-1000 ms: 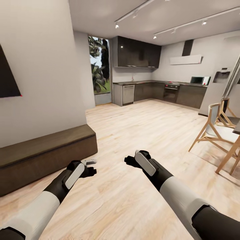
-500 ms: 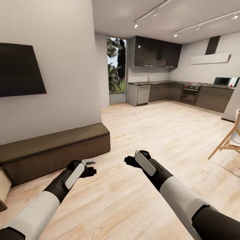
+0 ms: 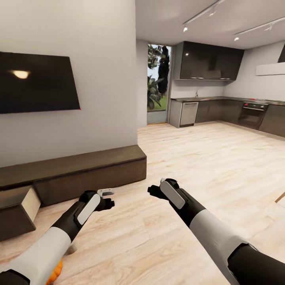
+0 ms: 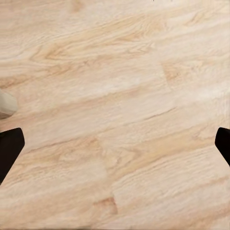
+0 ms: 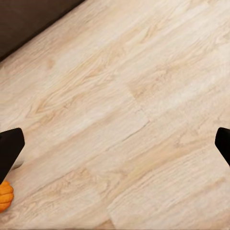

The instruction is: Place each of the two pumpkins and all three candles from the living room inside a cabinet in the living room (use any cabinet), then make sure every cabinet is closed, and position the cauldron so it is next to a table in the living room.

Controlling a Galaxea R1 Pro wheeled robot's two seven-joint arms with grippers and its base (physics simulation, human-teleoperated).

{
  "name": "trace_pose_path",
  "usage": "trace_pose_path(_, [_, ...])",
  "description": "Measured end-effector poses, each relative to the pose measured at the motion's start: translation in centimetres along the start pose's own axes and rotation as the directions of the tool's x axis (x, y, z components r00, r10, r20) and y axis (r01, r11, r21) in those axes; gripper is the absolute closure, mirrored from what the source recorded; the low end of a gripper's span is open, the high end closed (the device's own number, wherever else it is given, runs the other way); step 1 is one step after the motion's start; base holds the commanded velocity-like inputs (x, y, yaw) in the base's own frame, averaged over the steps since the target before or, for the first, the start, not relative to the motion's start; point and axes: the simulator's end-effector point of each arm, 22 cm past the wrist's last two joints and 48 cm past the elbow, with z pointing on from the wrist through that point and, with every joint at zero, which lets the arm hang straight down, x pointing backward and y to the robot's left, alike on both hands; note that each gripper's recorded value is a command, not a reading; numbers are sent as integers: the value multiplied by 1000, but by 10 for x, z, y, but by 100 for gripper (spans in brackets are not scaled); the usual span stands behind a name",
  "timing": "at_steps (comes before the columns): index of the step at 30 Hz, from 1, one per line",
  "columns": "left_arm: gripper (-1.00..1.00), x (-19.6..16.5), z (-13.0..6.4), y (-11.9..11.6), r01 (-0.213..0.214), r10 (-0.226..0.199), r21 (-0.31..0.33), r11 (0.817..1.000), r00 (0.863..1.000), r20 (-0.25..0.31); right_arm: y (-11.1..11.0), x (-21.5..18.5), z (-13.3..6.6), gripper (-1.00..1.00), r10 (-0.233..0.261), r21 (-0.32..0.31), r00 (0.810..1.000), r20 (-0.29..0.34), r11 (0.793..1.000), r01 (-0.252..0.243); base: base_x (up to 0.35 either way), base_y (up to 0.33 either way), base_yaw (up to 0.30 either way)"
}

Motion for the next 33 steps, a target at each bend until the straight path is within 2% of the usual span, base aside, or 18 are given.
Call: trace_pose_path(33, [-100, 1, 0, 0, 2, -2, 2, 1000, 1000, -2, 1, 0, 0, -100, 0, -2, 1000, 0, 1000, 0, 0, 0, 293])
